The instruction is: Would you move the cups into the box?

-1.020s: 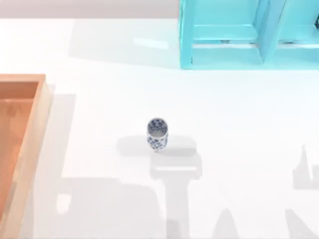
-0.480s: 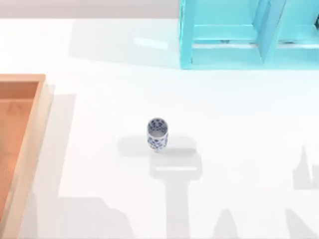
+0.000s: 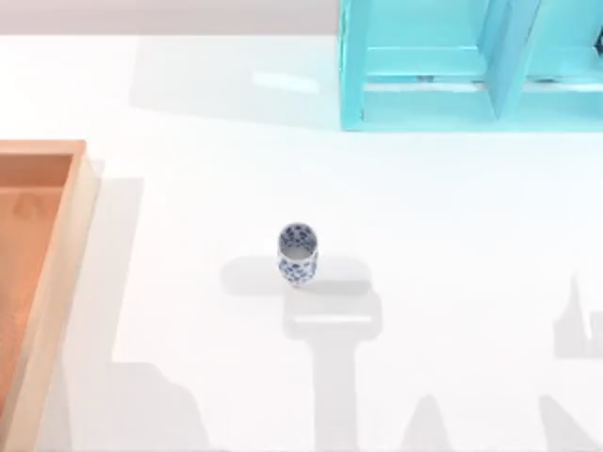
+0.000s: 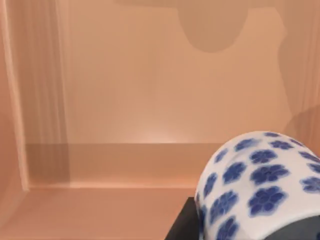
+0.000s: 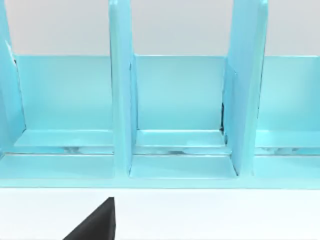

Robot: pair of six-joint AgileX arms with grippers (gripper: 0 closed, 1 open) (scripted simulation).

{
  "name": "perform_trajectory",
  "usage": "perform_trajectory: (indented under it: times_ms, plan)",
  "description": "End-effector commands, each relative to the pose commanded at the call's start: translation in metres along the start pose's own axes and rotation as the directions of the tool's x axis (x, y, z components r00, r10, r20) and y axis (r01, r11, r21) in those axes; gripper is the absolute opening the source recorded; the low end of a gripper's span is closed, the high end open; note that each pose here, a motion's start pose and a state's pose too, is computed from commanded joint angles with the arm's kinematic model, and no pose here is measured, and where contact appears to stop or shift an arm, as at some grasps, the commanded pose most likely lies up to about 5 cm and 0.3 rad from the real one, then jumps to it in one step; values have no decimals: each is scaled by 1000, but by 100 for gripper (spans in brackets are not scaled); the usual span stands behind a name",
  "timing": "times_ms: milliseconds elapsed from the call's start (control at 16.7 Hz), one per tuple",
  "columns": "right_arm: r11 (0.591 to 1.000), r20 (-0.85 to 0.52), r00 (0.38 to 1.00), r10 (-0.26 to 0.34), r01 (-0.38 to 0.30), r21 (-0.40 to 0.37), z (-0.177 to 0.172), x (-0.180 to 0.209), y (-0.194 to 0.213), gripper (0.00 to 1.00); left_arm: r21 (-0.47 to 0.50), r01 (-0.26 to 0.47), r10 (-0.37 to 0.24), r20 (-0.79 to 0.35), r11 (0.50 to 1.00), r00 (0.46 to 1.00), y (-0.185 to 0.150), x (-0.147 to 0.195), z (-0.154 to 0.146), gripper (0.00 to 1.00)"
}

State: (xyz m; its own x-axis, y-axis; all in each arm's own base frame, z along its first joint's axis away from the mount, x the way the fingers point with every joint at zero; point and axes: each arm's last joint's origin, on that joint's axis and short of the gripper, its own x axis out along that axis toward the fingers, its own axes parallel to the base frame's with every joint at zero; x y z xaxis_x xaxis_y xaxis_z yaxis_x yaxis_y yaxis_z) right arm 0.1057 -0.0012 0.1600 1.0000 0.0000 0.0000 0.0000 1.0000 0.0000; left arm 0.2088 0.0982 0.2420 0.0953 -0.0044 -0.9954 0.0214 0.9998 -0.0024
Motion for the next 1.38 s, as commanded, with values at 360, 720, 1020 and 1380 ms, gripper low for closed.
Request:
perform_trajectory:
  times_ms: [360, 720, 1020, 1380]
  plan:
    - [1000, 0, 1000, 0, 0, 0, 0, 0, 0, 100, -2, 2, -2, -2, 1000, 1000, 0, 26, -3, 0]
    - [1000, 0, 1000, 0, 0, 0, 0, 0, 0, 100, -2, 2, -2, -2, 1000, 1000, 0, 26, -3, 30]
    - [1000, 0, 1000, 0, 0, 0, 0, 0, 0, 100, -2, 2, -2, -2, 1000, 1000, 0, 26, -3, 68]
    - [1000, 0, 1000, 0, 0, 0, 0, 0, 0, 100, -2, 2, -2, -2, 1000, 1000, 0, 26, -3, 100]
